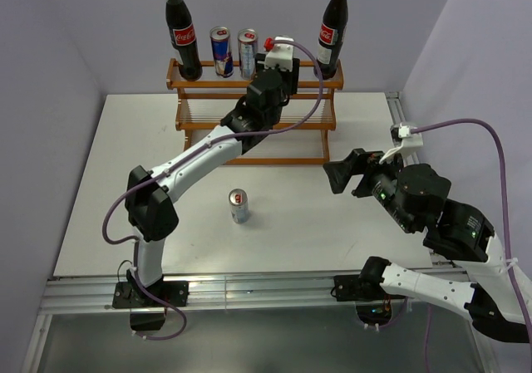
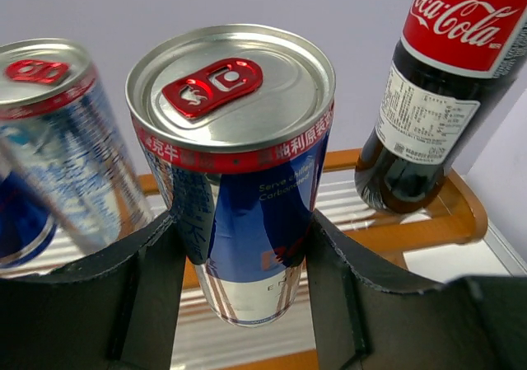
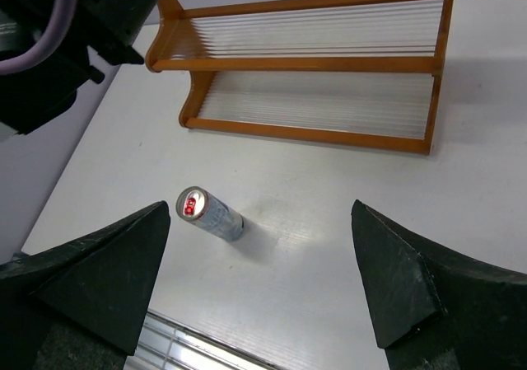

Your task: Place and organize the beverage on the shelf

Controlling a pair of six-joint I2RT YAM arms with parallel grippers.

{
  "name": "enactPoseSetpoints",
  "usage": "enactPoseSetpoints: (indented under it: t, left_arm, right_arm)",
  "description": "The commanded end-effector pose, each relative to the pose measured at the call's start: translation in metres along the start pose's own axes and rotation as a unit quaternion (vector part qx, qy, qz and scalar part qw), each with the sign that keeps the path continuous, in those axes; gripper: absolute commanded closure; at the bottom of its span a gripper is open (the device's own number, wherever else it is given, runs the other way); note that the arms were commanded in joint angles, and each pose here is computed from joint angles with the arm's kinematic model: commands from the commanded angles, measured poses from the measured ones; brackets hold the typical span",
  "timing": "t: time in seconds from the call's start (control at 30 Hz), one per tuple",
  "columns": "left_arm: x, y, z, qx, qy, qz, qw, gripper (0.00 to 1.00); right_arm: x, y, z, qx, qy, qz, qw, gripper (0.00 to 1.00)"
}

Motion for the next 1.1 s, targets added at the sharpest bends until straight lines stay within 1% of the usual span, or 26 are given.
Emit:
enactPoseSetpoints:
  t: [0.0,0.33,0.37,0.47,0.77,0.8,1.07]
  left_arm:
    - [-0.05,0.01,0.014,-0.003,-0.061,-0.019,0.998,1.0]
    - [-0.02,0.019,0.044,-0.01,-0.049,-0.007,0.999,1.0]
    - [-0.019,0.02,0.046,-0.011,-0.048,-0.026,0.998,1.0]
    - [-0.013,0.021,0.053,-0.011,-0.043,-0.024,0.999,1.0]
    - [-0.001,0.027,0.056,-0.023,-0.034,-0.007,0.999,1.0]
    - [0.001,0.03,0.056,-0.028,-0.032,0.01,0.999,1.0]
    - [0.016,0.042,0.056,-0.04,-0.018,0.013,0.999,1.0]
  right_arm:
    - [-0.007,0.001,0.003,0.002,-0.019,0.01,1.0,0.02]
    - [0.002,0.005,0.013,0.002,-0.008,0.002,1.0,0.02]
    - [0.002,0.005,0.013,0.001,-0.007,0.002,1.0,0.02]
    - [0.003,0.005,0.012,-0.002,-0.007,0.005,1.0,0.02]
    - [0.004,0.009,0.012,-0.011,-0.006,0.011,1.0,0.03]
    - [0.004,0.01,0.013,-0.013,-0.005,0.01,1.0,0.03]
    - [0.007,0.016,0.018,-0.021,0.002,0.007,1.0,0.03]
Point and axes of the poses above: each gripper's point midway between its finger pads, its own z axis out along the fingers, its own y axis along the line the jaws close on, x = y × z, the point moved 1 cm from there along -z, back along the fingers, and after that the axes turned 3 degrees about z, right-handed, at the moved point
